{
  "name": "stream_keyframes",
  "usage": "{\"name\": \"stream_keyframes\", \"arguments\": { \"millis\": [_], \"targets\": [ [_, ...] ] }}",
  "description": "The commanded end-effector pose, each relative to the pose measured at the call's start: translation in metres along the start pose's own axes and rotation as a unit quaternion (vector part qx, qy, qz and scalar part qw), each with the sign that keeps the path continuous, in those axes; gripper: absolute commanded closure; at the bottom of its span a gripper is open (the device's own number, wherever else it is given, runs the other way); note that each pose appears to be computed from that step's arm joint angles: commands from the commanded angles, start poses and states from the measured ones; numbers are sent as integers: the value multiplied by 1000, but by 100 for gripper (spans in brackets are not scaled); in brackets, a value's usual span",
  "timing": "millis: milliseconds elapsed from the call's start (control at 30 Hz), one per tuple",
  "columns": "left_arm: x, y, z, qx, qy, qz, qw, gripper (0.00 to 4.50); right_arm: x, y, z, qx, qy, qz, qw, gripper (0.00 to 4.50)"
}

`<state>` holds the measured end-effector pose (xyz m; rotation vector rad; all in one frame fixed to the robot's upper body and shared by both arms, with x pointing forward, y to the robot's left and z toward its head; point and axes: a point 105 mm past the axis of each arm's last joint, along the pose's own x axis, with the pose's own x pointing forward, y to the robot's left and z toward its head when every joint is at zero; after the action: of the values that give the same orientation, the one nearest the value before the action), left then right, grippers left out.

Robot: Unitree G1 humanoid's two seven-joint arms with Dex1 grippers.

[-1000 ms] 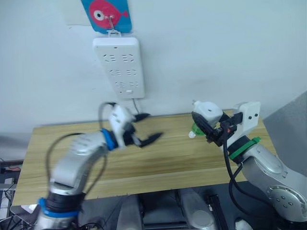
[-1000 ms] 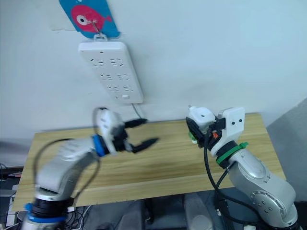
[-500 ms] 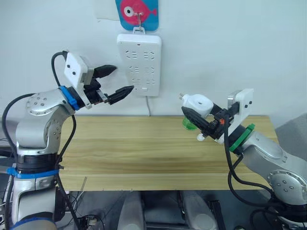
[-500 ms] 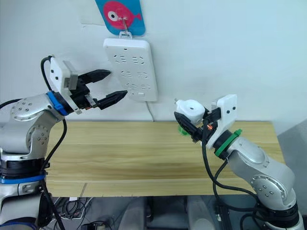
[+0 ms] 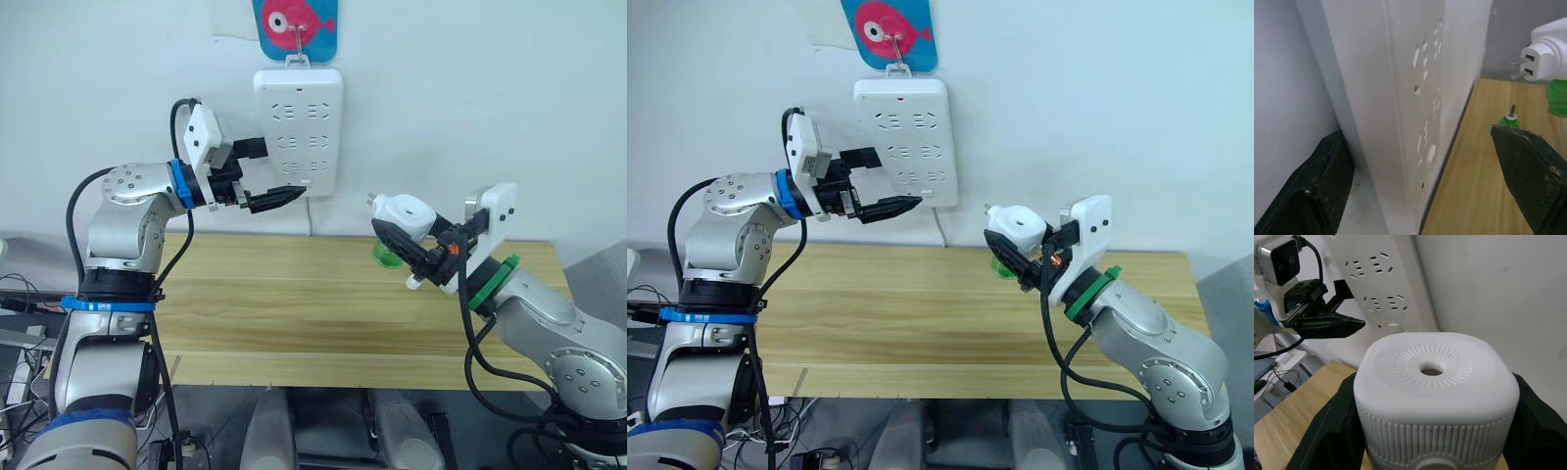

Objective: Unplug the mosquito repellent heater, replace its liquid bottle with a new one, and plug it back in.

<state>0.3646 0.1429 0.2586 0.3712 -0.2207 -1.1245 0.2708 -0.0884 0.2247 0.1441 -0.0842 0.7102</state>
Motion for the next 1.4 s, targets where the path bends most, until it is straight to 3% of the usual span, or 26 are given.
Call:
{"name": "stream_keyframes", "arguments": {
  "millis": [33,200,233,333,567,867,1400],
  "targets": [
    [5,-4,7,-2,-7,-32,999,0,-3,9,12,-11,-28,15,999,150],
    [11,-18,13,-59,-24,-75,995,0,2,15,14,-13,-31,25,999,150],
    [9,-18,14,-70,-27,-74,994,19,3,16,15,-13,-32,27,999,150],
    [4,-12,14,-91,-28,-56,994,90,6,20,18,-13,-37,30,999,150],
    [1,-8,16,-133,-42,-45,989,312,14,37,27,-10,-44,43,998,150],
    [4,-9,16,-153,-39,-49,986,319,36,59,28,-25,-25,62,997,150],
    [5,-9,16,-147,-36,-44,987,319,50,41,24,-43,-22,-4,999,150]
  ]
}}
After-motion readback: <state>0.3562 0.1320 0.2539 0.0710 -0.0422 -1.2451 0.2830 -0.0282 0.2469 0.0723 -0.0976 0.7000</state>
